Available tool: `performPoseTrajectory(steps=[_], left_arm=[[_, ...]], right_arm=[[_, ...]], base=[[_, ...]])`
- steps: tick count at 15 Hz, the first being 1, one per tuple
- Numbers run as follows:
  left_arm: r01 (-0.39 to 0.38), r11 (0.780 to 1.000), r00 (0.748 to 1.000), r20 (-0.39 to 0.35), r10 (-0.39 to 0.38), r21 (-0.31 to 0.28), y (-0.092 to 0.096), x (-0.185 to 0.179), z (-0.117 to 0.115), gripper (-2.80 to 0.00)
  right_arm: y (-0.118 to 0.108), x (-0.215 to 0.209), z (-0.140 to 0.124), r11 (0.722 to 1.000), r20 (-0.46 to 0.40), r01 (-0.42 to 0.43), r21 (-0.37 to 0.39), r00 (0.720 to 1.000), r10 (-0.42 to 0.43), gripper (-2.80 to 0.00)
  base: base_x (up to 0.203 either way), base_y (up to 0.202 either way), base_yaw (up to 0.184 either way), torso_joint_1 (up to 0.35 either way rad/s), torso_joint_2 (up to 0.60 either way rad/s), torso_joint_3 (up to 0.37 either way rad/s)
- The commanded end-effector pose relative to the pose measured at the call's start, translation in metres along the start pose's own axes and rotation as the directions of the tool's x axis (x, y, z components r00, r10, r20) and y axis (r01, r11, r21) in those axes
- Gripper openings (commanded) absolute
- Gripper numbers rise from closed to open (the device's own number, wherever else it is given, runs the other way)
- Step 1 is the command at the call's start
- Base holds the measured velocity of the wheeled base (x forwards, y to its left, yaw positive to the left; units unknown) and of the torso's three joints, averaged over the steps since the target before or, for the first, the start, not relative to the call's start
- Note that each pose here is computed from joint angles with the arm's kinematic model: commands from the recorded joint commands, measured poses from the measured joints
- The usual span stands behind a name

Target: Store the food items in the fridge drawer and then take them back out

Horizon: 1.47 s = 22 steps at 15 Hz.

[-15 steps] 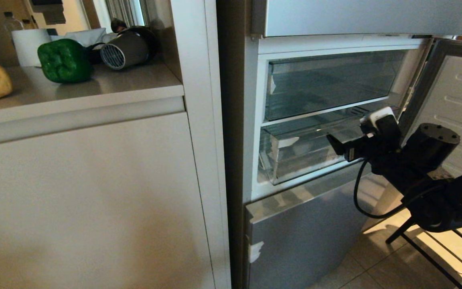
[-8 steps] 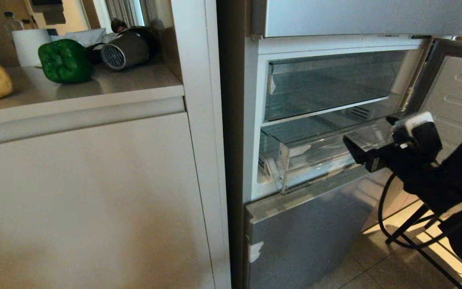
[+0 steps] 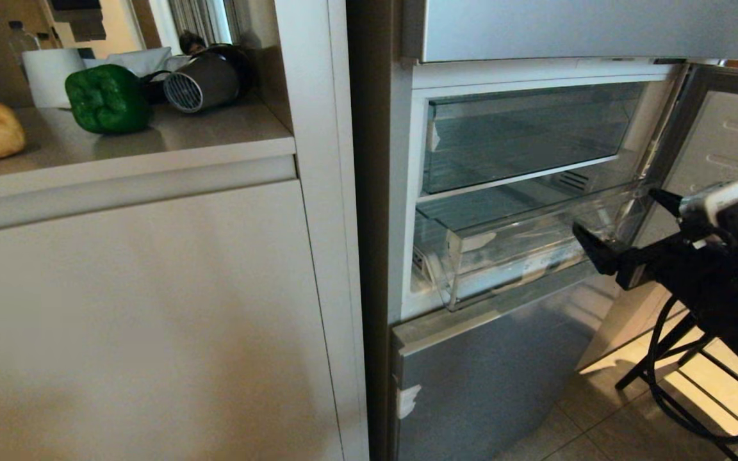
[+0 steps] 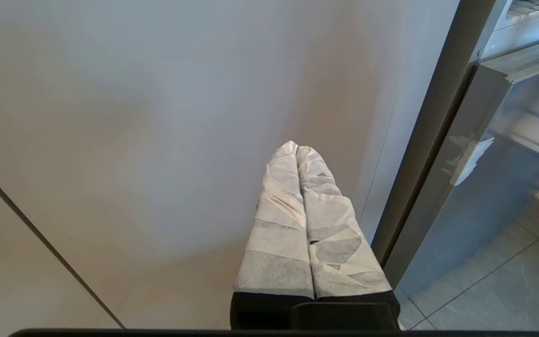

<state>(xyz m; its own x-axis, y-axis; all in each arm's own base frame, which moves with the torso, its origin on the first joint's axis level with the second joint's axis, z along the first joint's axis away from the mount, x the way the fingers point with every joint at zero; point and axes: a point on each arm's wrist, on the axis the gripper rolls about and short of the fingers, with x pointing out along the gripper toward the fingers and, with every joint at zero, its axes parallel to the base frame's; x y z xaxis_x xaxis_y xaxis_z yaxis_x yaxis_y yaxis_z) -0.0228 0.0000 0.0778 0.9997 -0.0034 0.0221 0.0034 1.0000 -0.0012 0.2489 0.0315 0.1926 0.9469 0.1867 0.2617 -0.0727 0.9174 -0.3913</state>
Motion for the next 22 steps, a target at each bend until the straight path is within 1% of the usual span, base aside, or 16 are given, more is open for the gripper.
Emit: performPoseTrajectory(steps=[1,2,3,4,5,6,7,8,9,11,14,15,17,18,20,22], left_arm=[[0.0,1.0,1.0,-0.01,0.0,-0.002,0.0,0.001,-0.003,-2.8],[0.0,1.0,1.0,-0.01,0.0,0.0,0.0,0.001,-0.003,-2.8],[0.0,1.0,1.0,-0.01,0.0,0.0,0.0,0.001,-0.003,-2.8],[0.0,1.0,1.0,-0.01,0.0,0.0,0.0,0.001,-0.003,-2.8],[0.0,1.0,1.0,-0.01,0.0,0.0,0.0,0.001,-0.003,-2.8],[0.0,1.0,1.0,-0.01,0.0,0.0,0.0,0.001,-0.003,-2.8],[0.0,1.0,1.0,-0.01,0.0,0.0,0.0,0.001,-0.003,-2.8],[0.0,1.0,1.0,-0.01,0.0,0.0,0.0,0.001,-0.003,-2.8],[0.0,1.0,1.0,-0.01,0.0,0.0,0.0,0.001,-0.003,-2.8],[0.0,1.0,1.0,-0.01,0.0,0.0,0.0,0.001,-0.003,-2.8],[0.0,1.0,1.0,-0.01,0.0,0.0,0.0,0.001,-0.003,-2.8],[0.0,1.0,1.0,-0.01,0.0,0.0,0.0,0.001,-0.003,-2.8],[0.0,1.0,1.0,-0.01,0.0,0.0,0.0,0.001,-0.003,-2.8],[0.0,1.0,1.0,-0.01,0.0,0.0,0.0,0.001,-0.003,-2.8],[0.0,1.0,1.0,-0.01,0.0,0.0,0.0,0.001,-0.003,-2.8],[0.0,1.0,1.0,-0.01,0.0,0.0,0.0,0.001,-0.003,-2.8]], right_arm=[[-0.009,0.013,0.016,0.999,0.019,0.027,0.017,0.999,-0.027,0.0],[-0.013,0.021,0.025,0.998,-0.008,0.031,0.05,0.999,-0.031,0.0],[-0.016,0.024,0.03,0.995,-0.089,0.017,0.096,0.996,-0.009,0.0],[-0.019,0.025,0.037,0.99,-0.181,0.002,0.144,0.983,0.024,0.0],[-0.023,0.024,0.046,0.98,-0.283,-0.01,0.197,0.957,0.066,0.0],[-0.029,0.021,0.06,0.969,-0.355,-0.007,0.248,0.93,0.097,0.0],[-0.035,0.019,0.076,0.955,-0.39,0.007,0.297,0.914,0.115,0.0],[-0.041,0.021,0.088,0.941,-0.394,0.024,0.339,0.912,0.119,0.0],[-0.043,0.027,0.092,0.932,-0.4,0.034,0.362,0.908,0.122,0.0],[-0.044,0.049,0.082,0.926,-0.435,0.051,0.374,0.892,0.126,0.0],[-0.048,0.069,0.076,0.922,-0.494,0.059,0.382,0.856,0.15,0.0],[-0.049,0.076,0.074,0.92,-0.5,0.058,0.388,0.851,0.158,0.0],[-0.05,0.091,0.07,0.904,-0.506,0.08,0.421,0.848,0.16,0.0],[-0.05,0.095,0.068,0.898,-0.516,0.084,0.432,0.84,0.169,0.0],[-0.049,0.102,0.064,0.894,-0.529,0.081,0.44,0.828,0.186,0.0],[-0.048,0.108,0.061,0.894,-0.528,0.077,0.442,0.827,0.19,0.0]], base=[[0.0,0.0,0.0,0.0,0.0,0.0],[0.0,0.0,0.0,0.0,0.0,0.0],[0.0,0.0,0.0,0.0,0.0,0.0],[0.0,0.0,0.0,0.0,0.0,0.0],[0.0,0.0,0.0,0.0,0.0,0.0],[0.0,0.0,0.0,0.0,0.0,0.0],[0.0,0.0,0.0,0.0,0.0,0.0],[0.0,0.0,0.0,0.0,0.0,0.0],[0.0,0.0,0.0,0.0,0.0,0.0],[0.0,0.0,0.0,0.0,0.0,0.0],[0.0,0.0,0.0,0.0,0.0,0.0],[0.0,0.0,0.0,0.0,0.0,0.0],[0.0,0.0,0.0,0.0,0.0,0.0],[0.0,0.0,0.0,0.0,0.0,0.0],[0.0,0.0,0.0,0.0,0.0,0.0],[0.0,0.0,0.0,0.0,0.0,0.0]])
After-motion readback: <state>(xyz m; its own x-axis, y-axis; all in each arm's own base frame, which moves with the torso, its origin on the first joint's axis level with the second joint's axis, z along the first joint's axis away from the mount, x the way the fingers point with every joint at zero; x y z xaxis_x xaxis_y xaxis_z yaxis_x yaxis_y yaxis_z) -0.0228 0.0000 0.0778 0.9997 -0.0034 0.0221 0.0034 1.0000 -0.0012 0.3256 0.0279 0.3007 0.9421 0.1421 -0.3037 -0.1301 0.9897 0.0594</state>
